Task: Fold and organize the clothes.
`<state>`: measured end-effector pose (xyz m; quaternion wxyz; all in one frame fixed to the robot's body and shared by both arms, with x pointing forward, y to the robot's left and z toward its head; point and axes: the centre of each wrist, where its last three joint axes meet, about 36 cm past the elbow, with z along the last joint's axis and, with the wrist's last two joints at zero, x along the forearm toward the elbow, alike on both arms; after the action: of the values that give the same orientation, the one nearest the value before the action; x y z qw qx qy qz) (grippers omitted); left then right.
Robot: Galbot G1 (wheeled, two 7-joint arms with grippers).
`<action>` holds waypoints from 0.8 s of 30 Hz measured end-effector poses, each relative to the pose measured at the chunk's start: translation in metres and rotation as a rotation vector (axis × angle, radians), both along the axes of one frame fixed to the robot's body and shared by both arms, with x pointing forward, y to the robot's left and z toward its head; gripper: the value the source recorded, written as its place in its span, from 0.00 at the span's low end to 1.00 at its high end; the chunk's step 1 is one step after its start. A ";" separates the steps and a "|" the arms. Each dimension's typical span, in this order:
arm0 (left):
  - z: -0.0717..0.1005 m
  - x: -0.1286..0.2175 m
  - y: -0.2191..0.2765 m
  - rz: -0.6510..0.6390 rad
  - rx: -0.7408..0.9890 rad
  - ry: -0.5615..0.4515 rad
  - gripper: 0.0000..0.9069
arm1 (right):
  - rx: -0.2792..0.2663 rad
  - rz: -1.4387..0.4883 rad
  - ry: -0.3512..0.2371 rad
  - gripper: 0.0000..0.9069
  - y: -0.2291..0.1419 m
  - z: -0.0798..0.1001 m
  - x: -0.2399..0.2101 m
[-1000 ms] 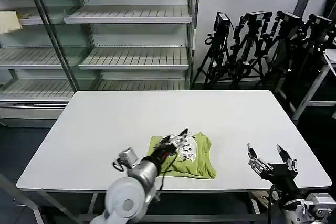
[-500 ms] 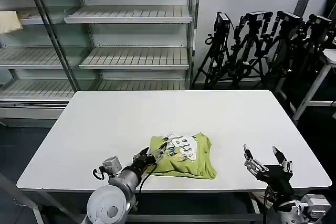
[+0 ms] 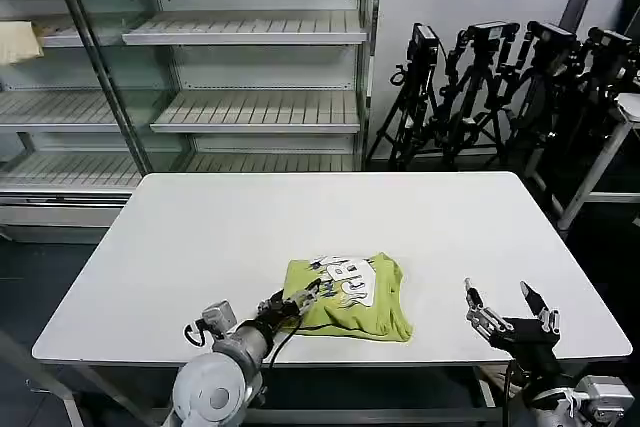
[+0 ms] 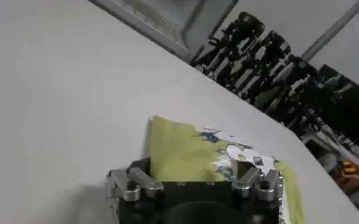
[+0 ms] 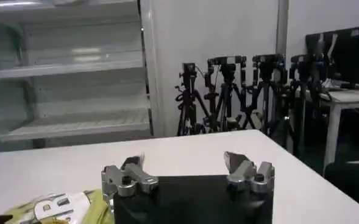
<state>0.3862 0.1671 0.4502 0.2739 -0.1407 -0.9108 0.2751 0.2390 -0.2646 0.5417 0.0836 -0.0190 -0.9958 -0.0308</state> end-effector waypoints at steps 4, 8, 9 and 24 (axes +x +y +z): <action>-0.002 0.007 0.004 0.006 -0.034 0.010 1.00 | 0.000 -0.003 0.004 1.00 0.000 0.000 -0.002; -0.004 0.014 0.009 0.006 -0.071 0.023 0.48 | -0.004 -0.005 0.005 1.00 0.000 0.001 -0.003; -0.005 0.015 0.010 0.006 -0.083 0.027 0.21 | -0.005 -0.006 0.004 1.00 0.000 0.001 -0.003; -0.018 0.023 0.015 0.008 -0.235 0.079 0.04 | -0.010 -0.020 0.005 1.00 -0.002 0.004 -0.007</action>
<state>0.4094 0.1823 0.4325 0.2902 -0.1572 -0.8614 0.3862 0.2318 -0.2664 0.5461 0.0856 -0.0293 -0.9955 -0.0268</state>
